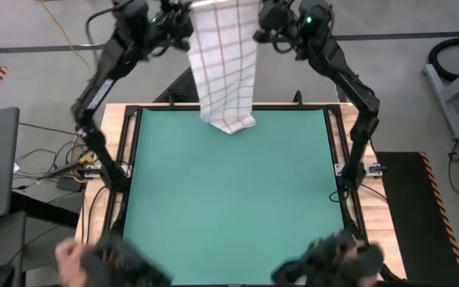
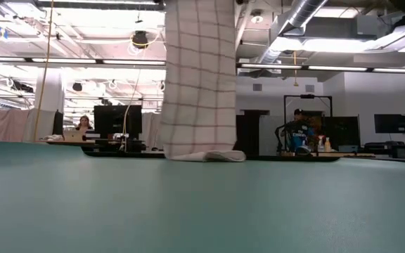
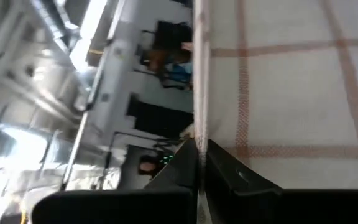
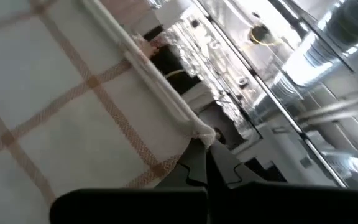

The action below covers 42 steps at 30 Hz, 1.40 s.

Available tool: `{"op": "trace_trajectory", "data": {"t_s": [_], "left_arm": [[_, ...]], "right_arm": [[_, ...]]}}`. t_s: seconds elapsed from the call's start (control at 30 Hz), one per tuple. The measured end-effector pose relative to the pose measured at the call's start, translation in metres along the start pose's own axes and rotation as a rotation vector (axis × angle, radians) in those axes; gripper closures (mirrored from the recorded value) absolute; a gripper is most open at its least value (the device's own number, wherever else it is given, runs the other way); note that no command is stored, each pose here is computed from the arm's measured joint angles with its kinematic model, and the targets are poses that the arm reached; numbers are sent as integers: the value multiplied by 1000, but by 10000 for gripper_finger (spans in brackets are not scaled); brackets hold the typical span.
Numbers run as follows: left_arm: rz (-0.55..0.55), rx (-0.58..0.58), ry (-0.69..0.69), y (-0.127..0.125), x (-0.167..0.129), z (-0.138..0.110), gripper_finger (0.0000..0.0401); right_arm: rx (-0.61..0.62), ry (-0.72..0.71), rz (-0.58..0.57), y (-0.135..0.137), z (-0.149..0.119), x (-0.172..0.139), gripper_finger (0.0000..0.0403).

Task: Roll towel
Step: Roll the white towel

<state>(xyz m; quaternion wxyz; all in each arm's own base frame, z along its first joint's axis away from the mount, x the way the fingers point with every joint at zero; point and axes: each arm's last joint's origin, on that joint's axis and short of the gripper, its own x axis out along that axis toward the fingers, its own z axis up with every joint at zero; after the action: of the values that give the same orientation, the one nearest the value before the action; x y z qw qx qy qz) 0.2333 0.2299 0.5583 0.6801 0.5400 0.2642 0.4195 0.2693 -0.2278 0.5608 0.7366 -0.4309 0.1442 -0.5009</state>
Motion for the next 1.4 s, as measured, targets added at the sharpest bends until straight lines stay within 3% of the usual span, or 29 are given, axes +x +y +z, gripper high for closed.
{"op": "trace_trajectory", "data": {"t_s": [0.1, 0.27, 0.6, 0.77, 0.93, 1.03, 1.1, 1.23, 1.4], "left_arm": [[154, 12, 13, -5, 40, -19, 401], [381, 143, -7, -24, 93, -43, 401], [523, 174, -238, -37, 126, -76, 401], [653, 206, -380, -21, 114, -77, 401], [776, 79, -532, -9, 100, -73, 401], [788, 144, -624, -3, 90, -64, 401], [803, 192, -665, 9, 76, -53, 401], [843, 176, -703, 16, 61, -31, 401], [868, 264, -723, 30, 40, -16, 401]], "right_arm": [[-14, -6, -98, -3, -20, 24, 398], [-136, -63, -271, -3, -48, 59, 398], [-175, -235, -430, -2, -92, 93, 399], [-194, -441, -518, -11, -94, 90, 399], [-159, -577, -577, -17, -83, 80, 399], [-168, -721, -625, -18, -67, 67, 399], [-163, -747, -636, -26, -54, 56, 399], [-97, -786, -673, -44, -25, 27, 399], [-175, -776, -671, -51, -10, 13, 399]]}}
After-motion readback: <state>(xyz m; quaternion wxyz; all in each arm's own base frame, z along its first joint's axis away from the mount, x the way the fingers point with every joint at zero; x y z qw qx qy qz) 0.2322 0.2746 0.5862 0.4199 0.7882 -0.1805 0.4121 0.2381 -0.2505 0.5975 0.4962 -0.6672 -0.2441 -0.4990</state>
